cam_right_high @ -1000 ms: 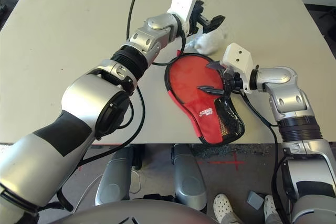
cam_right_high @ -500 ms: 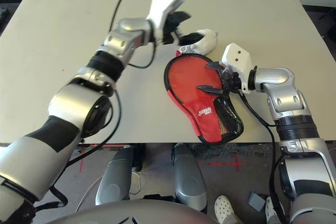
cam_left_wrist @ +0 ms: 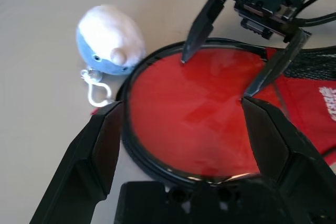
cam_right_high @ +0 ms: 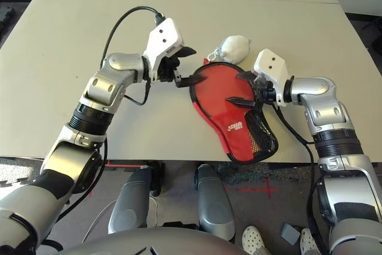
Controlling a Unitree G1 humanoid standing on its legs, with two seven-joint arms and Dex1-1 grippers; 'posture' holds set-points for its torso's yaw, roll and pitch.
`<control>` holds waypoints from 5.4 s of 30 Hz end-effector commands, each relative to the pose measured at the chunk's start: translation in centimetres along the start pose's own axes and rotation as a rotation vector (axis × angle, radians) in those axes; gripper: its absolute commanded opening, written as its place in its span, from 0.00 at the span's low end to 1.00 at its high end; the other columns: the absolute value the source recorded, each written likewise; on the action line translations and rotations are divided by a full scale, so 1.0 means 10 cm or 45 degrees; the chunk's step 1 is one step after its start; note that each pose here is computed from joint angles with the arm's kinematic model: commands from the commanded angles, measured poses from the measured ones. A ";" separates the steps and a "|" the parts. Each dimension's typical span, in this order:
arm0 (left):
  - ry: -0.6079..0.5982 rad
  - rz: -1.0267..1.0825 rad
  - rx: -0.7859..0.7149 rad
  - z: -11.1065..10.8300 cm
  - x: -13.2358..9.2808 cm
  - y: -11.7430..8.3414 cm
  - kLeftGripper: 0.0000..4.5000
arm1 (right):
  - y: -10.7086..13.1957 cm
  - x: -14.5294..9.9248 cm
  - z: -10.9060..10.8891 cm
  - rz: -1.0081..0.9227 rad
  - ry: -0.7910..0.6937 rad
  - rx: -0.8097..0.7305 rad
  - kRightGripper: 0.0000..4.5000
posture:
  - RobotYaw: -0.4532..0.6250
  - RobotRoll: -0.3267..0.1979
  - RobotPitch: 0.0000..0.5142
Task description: Store the ping-pong paddle in its case and zip it.
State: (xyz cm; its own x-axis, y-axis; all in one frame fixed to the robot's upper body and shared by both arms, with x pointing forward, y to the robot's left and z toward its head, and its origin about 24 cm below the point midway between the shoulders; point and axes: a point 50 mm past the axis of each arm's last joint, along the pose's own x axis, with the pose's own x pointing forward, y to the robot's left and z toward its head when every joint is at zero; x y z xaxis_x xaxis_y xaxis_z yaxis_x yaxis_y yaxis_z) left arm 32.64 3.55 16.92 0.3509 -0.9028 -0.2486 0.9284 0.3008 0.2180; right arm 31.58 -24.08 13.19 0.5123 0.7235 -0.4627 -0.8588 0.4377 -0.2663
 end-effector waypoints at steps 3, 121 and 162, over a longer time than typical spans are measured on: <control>0.069 -0.010 -0.060 -0.20 0.13 -0.15 0.99 | 0.18 0.09 -0.37 0.097 0.212 0.134 1.00 | 0.32 0.62 0.50; 0.204 -0.024 -0.088 -0.58 0.49 -0.56 1.00 | 0.24 -1.85 -0.36 0.242 0.607 1.003 0.00 | 0.27 0.62 0.54; -0.370 0.822 -0.226 0.04 -0.82 0.51 1.00 | -0.68 -1.54 -0.36 -0.847 -0.430 0.770 0.99 | 0.35 0.62 0.53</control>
State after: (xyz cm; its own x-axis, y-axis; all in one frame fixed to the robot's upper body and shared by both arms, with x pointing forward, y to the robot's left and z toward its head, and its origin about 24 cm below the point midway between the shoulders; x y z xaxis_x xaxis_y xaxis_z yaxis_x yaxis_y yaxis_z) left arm 34.02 10.82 20.50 0.7517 -0.6499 0.1121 0.6432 0.7600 0.0936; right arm 29.57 -39.52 19.51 0.9156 0.3826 -0.1235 -0.3675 0.9211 0.1288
